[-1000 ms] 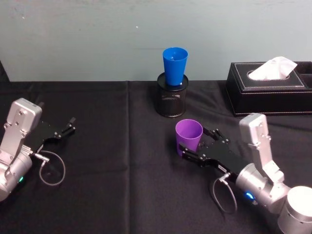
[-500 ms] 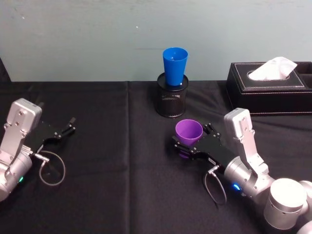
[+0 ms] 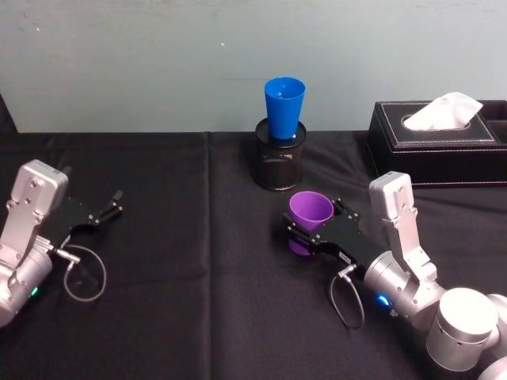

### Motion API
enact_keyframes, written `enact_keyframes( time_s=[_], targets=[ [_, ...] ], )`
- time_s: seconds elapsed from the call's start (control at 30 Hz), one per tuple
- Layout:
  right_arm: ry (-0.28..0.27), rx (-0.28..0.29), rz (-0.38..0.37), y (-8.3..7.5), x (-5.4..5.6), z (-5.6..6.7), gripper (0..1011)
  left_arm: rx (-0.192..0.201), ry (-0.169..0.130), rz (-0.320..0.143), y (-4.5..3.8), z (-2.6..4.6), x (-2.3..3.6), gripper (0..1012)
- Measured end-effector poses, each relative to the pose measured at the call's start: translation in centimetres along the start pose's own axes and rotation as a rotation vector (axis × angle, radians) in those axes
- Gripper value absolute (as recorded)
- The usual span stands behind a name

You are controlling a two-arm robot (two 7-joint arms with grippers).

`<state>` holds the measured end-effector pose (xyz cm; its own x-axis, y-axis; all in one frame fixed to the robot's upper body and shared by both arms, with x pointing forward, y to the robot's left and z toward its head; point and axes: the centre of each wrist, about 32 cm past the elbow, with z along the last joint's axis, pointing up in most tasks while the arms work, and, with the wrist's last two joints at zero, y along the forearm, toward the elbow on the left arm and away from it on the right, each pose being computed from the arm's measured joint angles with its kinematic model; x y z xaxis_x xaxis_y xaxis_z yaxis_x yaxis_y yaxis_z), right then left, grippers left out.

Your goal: Pick up one cup with a gripper and tap it against the other cup.

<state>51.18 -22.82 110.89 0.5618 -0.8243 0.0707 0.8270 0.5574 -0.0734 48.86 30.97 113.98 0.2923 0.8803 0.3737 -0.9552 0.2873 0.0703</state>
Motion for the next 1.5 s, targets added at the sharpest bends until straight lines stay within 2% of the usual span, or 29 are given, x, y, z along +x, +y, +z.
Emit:
enact_keyframes(
  time_s=[0.07, 0.17, 0.27, 0.6, 0.73, 0.83, 1.5],
  targets=[
    [0.004, 0.000, 0.004, -0.1, 0.0, 0.2, 803, 0.000, 0.000, 0.000, 0.00, 0.00, 0.00, 1000],
    [0.007, 0.005, 0.010, -0.1, 0.0, 0.5, 785, 0.000, 0.000, 0.000, 0.00, 0.00, 0.00, 1000],
    [0.001, 0.012, 0.017, -0.4, 0.1, 1.4, 769, 0.000, 0.000, 0.000, 0.00, 0.00, 0.00, 1000],
    [-0.088, 0.052, 0.044, -1.4, 0.3, 6.1, 742, 0.000, 0.000, 0.000, 0.00, 0.00, 0.00, 1000],
    [-0.115, 0.074, 0.046, -1.8, 0.5, 7.2, 743, 0.000, 0.000, 0.000, 0.00, 0.00, 0.00, 1000],
    [-0.125, 0.080, 0.042, -1.9, 0.5, 7.5, 742, 0.000, 0.000, 0.000, 0.00, 0.00, 0.00, 1000],
    [-0.121, 0.077, 0.045, -1.9, 0.5, 7.3, 743, 0.000, 0.000, 0.000, 0.00, 0.00, 0.00, 1000]
  ],
)
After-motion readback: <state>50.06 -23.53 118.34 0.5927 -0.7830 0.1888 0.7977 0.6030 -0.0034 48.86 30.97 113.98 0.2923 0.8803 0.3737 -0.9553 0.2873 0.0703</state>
